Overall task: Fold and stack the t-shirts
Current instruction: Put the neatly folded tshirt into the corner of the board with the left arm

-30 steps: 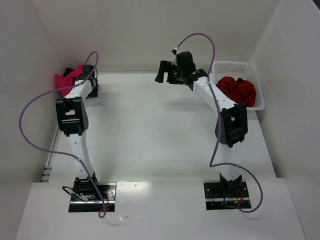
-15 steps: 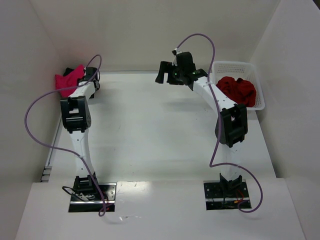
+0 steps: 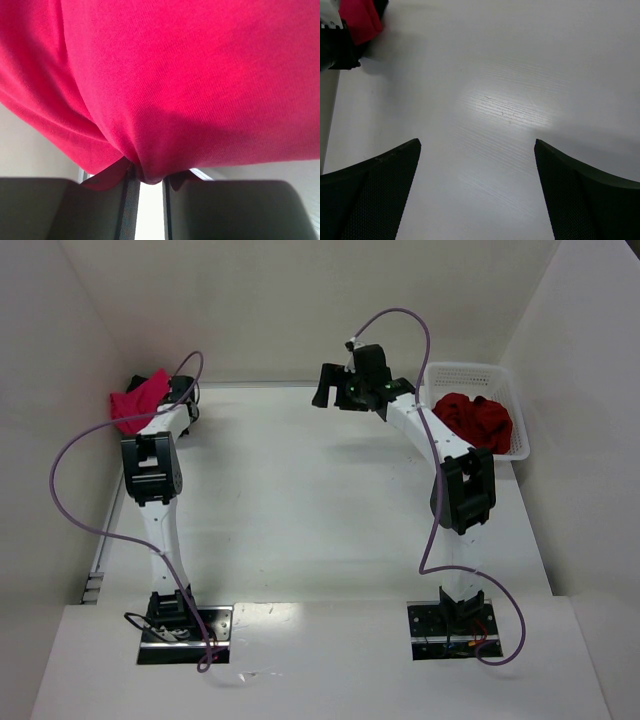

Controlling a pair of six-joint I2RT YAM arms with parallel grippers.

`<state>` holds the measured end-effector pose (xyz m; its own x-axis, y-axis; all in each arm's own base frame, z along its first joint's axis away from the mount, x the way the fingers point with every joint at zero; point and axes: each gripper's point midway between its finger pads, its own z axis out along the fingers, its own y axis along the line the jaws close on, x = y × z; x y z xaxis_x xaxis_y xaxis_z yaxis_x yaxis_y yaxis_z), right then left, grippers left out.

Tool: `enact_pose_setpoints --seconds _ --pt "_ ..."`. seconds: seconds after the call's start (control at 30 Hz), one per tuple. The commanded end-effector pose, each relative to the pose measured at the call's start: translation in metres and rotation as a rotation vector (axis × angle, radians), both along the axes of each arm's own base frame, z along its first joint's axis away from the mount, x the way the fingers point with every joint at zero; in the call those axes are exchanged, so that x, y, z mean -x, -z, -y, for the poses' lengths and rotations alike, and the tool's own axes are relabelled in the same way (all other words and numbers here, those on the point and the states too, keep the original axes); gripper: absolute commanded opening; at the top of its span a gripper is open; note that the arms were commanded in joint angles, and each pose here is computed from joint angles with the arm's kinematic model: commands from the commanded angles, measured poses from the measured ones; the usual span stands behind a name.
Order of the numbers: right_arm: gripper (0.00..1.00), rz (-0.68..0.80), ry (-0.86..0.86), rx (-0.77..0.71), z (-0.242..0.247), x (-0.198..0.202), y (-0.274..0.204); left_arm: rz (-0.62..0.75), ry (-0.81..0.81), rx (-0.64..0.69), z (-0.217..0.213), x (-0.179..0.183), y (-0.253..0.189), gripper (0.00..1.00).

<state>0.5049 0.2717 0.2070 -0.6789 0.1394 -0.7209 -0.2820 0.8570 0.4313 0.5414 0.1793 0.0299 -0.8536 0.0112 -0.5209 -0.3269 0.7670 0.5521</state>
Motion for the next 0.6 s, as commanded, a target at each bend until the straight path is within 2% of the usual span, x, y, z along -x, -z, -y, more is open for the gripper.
enact_pose_setpoints --seconds 0.0,0.23,0.37,0.57 --pt "1.00 0.034 0.031 -0.008 0.008 0.002 -0.016 0.046 0.087 0.121 0.030 -0.016 0.000 0.19" --pt "1.00 0.025 0.035 -0.013 0.009 0.006 -0.012 0.102 0.168 0.111 0.069 -0.040 -0.030 0.16" --pt "1.00 0.025 0.035 -0.013 0.010 0.008 -0.013 0.090 0.219 0.149 0.096 -0.049 -0.024 0.16" --pt "1.00 0.035 0.054 -0.012 0.017 0.006 -0.017 0.072 0.230 0.157 0.107 -0.050 -0.014 0.16"
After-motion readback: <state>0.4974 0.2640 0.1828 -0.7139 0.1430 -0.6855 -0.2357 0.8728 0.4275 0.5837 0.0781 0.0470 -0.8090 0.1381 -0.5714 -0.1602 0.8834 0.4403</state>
